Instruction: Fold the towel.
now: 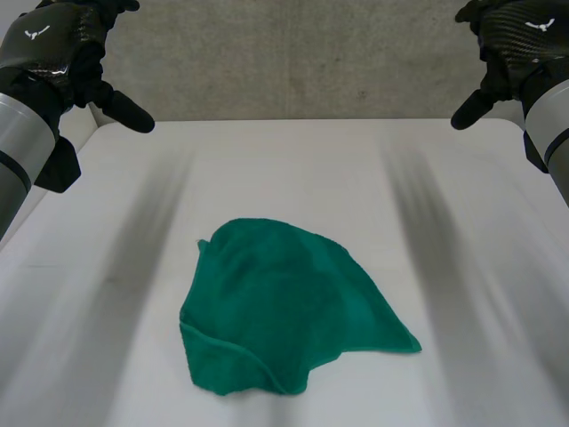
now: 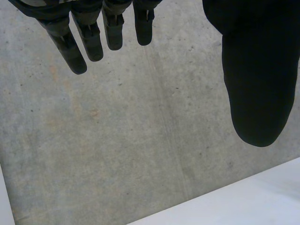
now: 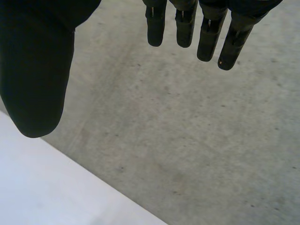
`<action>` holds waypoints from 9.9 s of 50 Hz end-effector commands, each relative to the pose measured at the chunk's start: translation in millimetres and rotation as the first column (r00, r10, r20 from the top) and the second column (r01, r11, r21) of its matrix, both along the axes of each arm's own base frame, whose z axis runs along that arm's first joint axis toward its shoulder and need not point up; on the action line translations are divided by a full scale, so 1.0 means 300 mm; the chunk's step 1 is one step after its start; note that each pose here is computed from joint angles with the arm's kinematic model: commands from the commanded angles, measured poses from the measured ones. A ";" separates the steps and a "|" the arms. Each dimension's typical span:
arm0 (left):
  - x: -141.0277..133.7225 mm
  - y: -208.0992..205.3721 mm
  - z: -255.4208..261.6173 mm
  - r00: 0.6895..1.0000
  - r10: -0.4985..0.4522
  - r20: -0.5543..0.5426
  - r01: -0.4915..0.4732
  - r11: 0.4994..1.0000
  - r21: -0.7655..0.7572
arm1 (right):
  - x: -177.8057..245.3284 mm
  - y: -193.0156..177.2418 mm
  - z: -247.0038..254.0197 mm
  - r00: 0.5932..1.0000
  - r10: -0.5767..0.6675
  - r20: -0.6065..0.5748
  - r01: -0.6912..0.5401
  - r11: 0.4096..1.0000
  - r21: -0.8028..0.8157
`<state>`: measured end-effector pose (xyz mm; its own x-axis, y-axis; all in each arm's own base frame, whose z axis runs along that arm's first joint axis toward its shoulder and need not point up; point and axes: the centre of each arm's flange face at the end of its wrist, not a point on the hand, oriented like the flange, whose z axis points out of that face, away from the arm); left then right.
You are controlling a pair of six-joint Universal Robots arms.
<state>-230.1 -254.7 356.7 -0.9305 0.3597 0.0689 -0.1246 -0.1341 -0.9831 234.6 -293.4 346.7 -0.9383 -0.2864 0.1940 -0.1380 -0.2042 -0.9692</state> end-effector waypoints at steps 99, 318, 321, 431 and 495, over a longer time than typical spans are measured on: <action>-0.139 -0.053 -0.791 0.735 -0.431 0.523 0.277 0.895 0.348 | -0.036 -0.051 -0.484 0.985 0.094 -0.144 -0.042 0.945 0.325; 0.106 0.175 -0.624 0.653 -0.189 0.733 -0.095 0.940 0.328 | -0.289 0.193 -0.544 0.597 0.353 -0.721 0.161 0.827 0.539; 0.089 0.130 -0.669 0.641 -0.203 0.740 -0.092 0.937 0.337 | -0.292 0.144 -0.589 0.602 0.349 -0.718 0.180 0.816 0.549; -0.269 -0.380 -0.688 0.728 0.090 0.680 0.098 0.968 -0.233 | -0.165 -0.446 -0.441 0.848 -0.249 -0.467 0.384 0.897 0.219; -0.155 -0.162 -0.636 0.710 0.038 0.704 0.082 0.987 -0.136 | -0.594 -0.327 -0.592 0.684 -0.231 -0.692 0.530 0.809 0.254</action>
